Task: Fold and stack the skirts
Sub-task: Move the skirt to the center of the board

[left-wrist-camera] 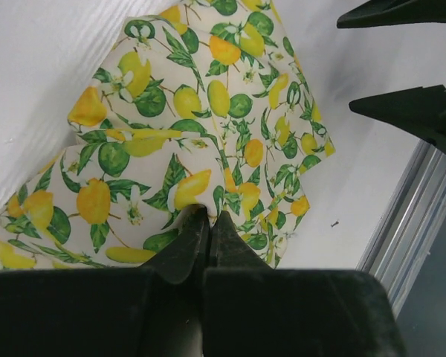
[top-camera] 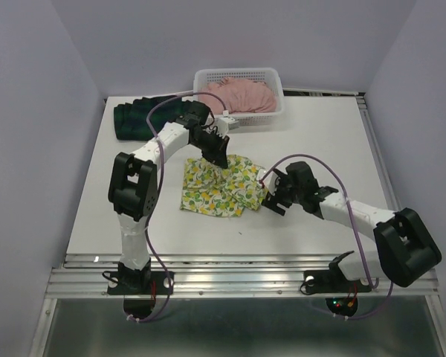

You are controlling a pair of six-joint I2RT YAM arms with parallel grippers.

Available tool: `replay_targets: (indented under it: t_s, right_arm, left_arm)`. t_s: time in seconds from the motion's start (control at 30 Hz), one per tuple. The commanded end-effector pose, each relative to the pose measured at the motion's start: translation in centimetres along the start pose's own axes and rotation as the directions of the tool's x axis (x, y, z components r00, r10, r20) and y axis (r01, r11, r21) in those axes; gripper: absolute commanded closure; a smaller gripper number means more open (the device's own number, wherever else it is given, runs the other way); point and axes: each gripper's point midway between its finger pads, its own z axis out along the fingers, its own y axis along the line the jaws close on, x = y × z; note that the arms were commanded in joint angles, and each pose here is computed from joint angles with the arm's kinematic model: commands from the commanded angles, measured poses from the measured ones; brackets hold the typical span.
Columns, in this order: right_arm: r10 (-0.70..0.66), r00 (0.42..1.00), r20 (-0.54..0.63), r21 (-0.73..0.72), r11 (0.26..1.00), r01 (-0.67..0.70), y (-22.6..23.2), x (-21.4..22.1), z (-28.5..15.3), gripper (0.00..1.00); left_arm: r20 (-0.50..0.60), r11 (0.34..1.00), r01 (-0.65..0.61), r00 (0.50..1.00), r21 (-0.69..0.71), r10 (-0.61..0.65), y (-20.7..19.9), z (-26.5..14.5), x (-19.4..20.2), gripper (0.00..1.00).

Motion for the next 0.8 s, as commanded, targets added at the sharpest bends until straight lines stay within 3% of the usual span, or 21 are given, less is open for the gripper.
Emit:
replay_targets:
  t_s: [0.0,0.2,0.33,0.43,0.5,0.77]
  right_arm:
    - [-0.168,0.984,0.053,-0.038,0.985,0.17,0.2,-1.7,0.7,0.2]
    - [-0.257,0.964,0.068,-0.129,0.956,0.264,2.3,-3.4,1.2,0.26]
    - [-0.333,0.941,0.065,-0.133,0.931,0.339,3.0,-3.0,1.6,0.28]
    - [-0.37,0.926,0.077,-0.112,0.92,0.377,3.1,-3.5,1.9,0.3]
    - [-0.386,0.919,0.082,-0.107,0.913,0.393,3.2,-3.8,2.1,0.31]
    - [-0.461,0.882,0.098,-0.129,0.873,0.471,4.6,-4.0,3.5,0.39]
  left_arm:
    - [-0.001,0.999,-0.025,1.0,0.023,0.025,0.4,0.0,-0.9,1.0]
    - [0.023,1.0,-0.011,1.0,-0.016,0.012,1.1,-1.2,-1.7,0.83]
    - [0.052,0.998,-0.032,0.998,-0.051,0.035,1.0,-5.2,-2.4,0.68]
    - [0.028,0.991,-0.076,0.996,-0.11,0.08,1.9,-8.9,-1.1,0.5]
    - [0.003,0.984,-0.117,0.993,-0.138,0.118,2.1,-10.5,-0.2,0.5]
    - [-0.057,0.958,-0.092,0.995,-0.272,0.079,5.5,-15.6,4.1,0.5]
